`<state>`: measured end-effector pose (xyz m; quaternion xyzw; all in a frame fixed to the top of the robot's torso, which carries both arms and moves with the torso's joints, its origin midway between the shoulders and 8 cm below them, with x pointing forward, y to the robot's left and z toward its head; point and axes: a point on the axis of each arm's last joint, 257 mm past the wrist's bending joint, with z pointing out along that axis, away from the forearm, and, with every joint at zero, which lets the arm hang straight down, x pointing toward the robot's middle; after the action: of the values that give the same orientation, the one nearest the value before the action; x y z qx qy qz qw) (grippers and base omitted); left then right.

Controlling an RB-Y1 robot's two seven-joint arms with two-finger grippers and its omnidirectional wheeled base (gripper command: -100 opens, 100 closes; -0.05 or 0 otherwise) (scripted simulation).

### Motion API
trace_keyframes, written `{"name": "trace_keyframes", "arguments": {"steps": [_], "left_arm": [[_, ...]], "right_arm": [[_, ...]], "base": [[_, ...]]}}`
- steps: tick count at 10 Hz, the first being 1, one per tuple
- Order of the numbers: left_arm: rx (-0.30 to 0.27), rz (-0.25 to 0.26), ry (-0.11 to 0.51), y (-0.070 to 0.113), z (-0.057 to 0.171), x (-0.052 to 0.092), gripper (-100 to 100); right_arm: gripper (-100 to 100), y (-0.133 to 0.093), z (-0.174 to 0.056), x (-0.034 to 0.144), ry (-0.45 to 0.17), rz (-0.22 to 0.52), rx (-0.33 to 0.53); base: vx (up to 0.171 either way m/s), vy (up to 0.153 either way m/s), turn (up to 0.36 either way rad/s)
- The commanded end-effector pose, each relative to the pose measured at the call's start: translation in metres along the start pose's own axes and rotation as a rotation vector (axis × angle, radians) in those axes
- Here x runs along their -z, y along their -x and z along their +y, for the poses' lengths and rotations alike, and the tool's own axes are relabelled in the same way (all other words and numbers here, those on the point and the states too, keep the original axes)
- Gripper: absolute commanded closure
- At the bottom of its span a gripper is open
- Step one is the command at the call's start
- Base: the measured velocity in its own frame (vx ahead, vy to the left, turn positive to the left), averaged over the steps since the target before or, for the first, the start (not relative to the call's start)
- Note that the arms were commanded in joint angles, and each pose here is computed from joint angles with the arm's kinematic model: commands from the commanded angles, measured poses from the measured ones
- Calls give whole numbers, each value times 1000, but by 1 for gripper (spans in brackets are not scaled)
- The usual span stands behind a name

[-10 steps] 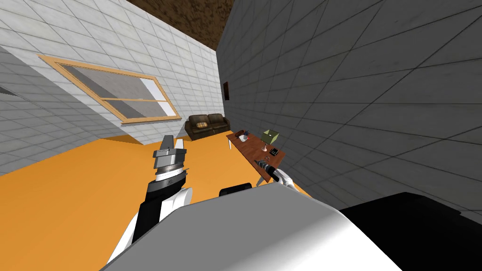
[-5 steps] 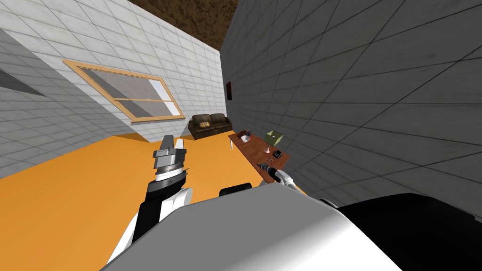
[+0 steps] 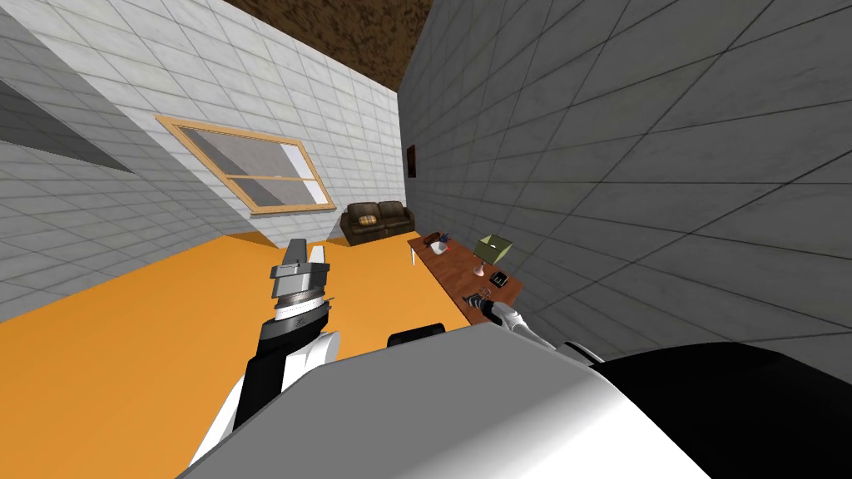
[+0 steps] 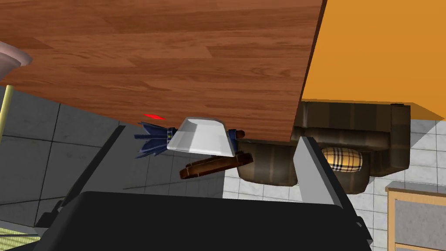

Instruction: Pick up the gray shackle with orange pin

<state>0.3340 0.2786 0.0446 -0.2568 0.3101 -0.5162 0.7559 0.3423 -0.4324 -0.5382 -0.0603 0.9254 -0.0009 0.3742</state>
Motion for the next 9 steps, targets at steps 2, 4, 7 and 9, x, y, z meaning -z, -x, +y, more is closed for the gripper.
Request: {"name": "trace_keyframes", "arguments": {"steps": [2, 4, 7, 9], "left_arm": [[0, 0, 0, 0, 0, 0, 0], [0, 0, 0, 0, 0, 0, 0], [0, 0, 0, 0, 0, 0, 0], [0, 0, 0, 0, 0, 0, 0]], "right_arm": [[-100, -34, -34, 11, -57, 94, 94], [-100, -43, -51, 15, -83, 132, 156], [-100, -60, -71, 24, -115, 188, 210], [-100, -78, -92, 34, -145, 245, 260]], "base": [[113, -6, 92], [41, -10, 35], [46, -5, 33], [66, -9, 45]]}}
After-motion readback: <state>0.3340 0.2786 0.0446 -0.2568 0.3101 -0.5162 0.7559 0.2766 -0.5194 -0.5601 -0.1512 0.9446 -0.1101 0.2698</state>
